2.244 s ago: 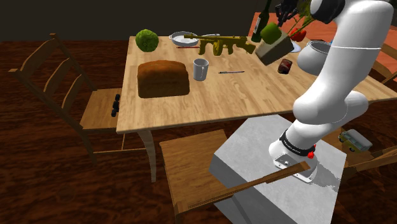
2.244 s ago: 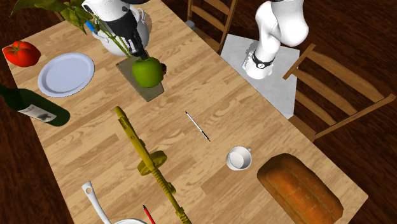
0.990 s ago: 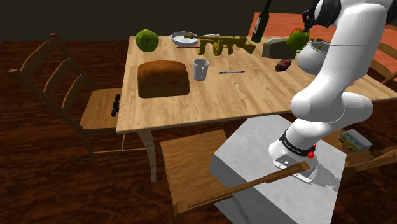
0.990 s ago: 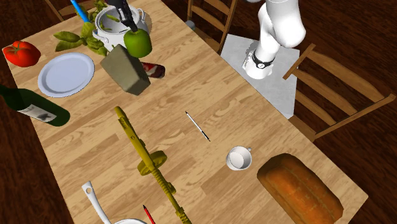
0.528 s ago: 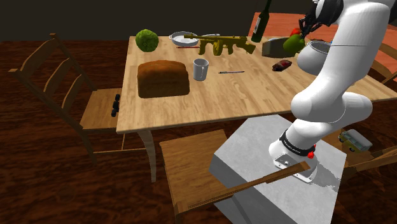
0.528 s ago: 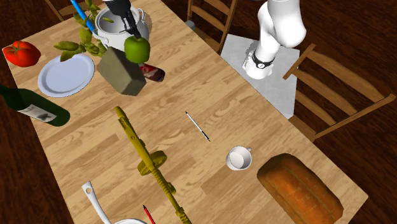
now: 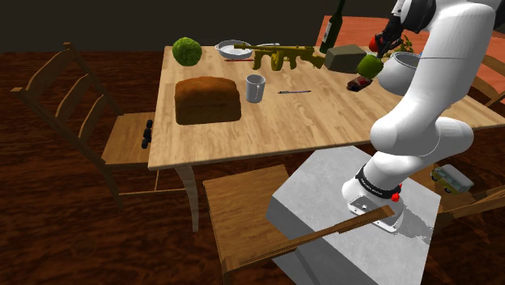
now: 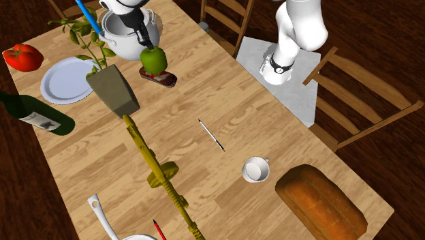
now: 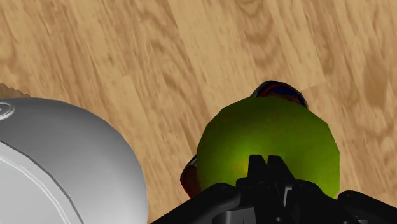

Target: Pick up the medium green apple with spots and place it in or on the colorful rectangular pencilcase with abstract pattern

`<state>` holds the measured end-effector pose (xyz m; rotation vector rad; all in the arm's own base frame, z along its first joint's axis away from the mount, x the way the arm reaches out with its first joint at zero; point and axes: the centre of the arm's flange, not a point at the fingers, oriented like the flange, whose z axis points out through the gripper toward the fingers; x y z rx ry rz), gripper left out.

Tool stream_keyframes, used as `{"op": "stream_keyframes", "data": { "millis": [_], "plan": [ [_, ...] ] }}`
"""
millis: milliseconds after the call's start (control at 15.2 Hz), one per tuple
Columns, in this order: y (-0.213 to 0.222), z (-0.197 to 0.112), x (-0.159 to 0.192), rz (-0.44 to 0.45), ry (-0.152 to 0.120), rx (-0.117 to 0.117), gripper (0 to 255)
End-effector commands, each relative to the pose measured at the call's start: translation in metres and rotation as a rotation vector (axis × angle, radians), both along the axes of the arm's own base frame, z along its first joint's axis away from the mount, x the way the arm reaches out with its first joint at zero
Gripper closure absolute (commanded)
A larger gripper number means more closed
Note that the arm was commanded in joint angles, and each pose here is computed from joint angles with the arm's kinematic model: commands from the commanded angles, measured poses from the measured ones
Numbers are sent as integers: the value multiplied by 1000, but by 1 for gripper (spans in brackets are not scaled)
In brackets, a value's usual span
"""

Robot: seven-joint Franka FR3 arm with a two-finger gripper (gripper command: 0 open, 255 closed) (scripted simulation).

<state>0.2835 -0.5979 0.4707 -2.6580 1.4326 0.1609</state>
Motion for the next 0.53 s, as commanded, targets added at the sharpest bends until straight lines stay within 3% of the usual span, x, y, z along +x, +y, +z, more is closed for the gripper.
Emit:
{"op": "stream_keyframes", "data": {
  "millis": [0,462],
  "plan": [
    [1,-11,0,0,0,0,255],
    [1,-25,0,0,0,0,255]
  ]
}}
